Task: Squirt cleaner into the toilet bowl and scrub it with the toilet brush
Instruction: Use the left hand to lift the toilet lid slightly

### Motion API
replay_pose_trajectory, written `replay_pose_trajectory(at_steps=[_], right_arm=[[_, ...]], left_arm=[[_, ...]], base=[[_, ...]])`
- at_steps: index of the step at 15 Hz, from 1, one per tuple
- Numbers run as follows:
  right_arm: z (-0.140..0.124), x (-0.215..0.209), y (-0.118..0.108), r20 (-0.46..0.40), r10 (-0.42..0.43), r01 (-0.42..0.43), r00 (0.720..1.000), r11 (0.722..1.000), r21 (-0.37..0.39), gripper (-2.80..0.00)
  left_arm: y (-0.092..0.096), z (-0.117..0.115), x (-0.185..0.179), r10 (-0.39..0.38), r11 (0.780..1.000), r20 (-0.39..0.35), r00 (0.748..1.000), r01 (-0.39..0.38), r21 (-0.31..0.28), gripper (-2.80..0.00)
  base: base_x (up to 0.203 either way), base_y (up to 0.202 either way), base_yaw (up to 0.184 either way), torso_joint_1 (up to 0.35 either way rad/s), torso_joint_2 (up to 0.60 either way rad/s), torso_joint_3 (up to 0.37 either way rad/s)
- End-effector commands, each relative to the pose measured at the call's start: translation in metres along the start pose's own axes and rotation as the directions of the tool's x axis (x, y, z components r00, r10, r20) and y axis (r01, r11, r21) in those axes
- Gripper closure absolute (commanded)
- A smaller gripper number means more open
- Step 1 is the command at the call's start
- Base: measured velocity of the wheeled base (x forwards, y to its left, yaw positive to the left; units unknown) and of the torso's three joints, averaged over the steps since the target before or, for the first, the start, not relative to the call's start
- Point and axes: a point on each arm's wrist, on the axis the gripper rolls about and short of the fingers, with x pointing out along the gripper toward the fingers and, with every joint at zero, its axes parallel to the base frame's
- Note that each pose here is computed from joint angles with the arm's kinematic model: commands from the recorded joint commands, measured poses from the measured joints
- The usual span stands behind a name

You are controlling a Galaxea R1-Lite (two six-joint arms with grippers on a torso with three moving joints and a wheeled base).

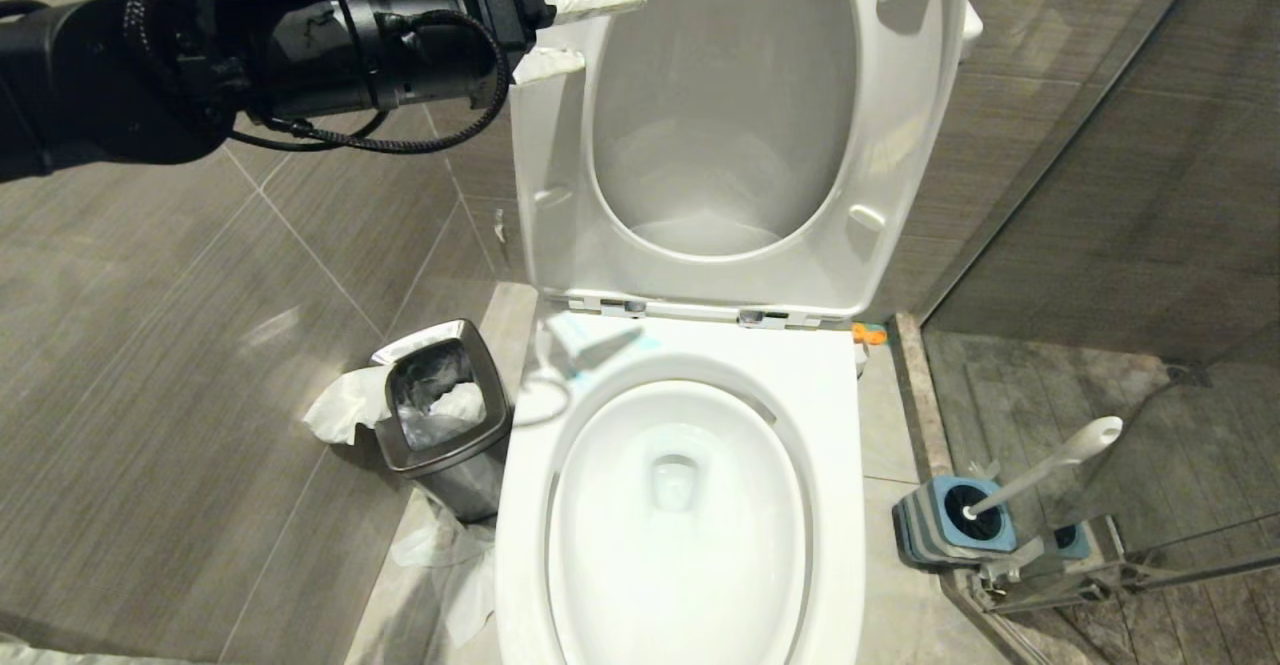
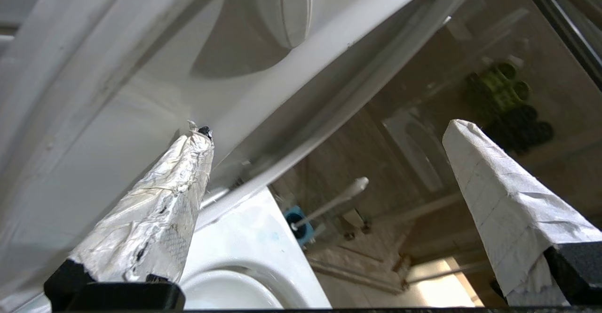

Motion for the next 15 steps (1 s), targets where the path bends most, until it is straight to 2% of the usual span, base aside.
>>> replay_pose_trajectory(at_steps=[1,7,10,13,15], right_arm=[[0.0,0.0,0.0,-0.001,0.0,0.0,1.0,1.0,0.0,0.0],[0.0,0.0,0.0,-0.001,0.0,0.0,1.0,1.0,0.0,0.0],[0.0,0.0,0.0,-0.001,0.0,0.0,1.0,1.0,0.0,0.0],[0.0,0.0,0.0,-0.001,0.0,0.0,1.0,1.0,0.0,0.0],[0.0,0.0,0.0,-0.001,0.0,0.0,1.0,1.0,0.0,0.0]], left_arm=[[0.006,-0.004,0.006,0.031,1.0,0.017,0.999,-0.031,-0.003,-2.8],[0.011,-0.008,0.019,0.069,0.997,0.092,0.993,-0.072,0.026,-2.8],[0.012,-0.008,0.022,0.063,0.997,0.109,0.992,-0.067,0.034,-2.8],[0.003,0.0,0.015,0.048,0.999,0.133,0.99,-0.05,0.011,-2.8],[-0.011,0.011,0.005,0.023,0.999,0.152,0.988,-0.017,-0.039,-2.8]], base=[[0.0,0.0,0.0,0.0,0.0,0.0],[0.0,0.0,0.0,0.0,0.0,0.0],[0.0,0.0,0.0,0.0,0.0,0.0],[0.0,0.0,0.0,0.0,0.0,0.0],[0.0,0.0,0.0,0.0,0.0,0.0]])
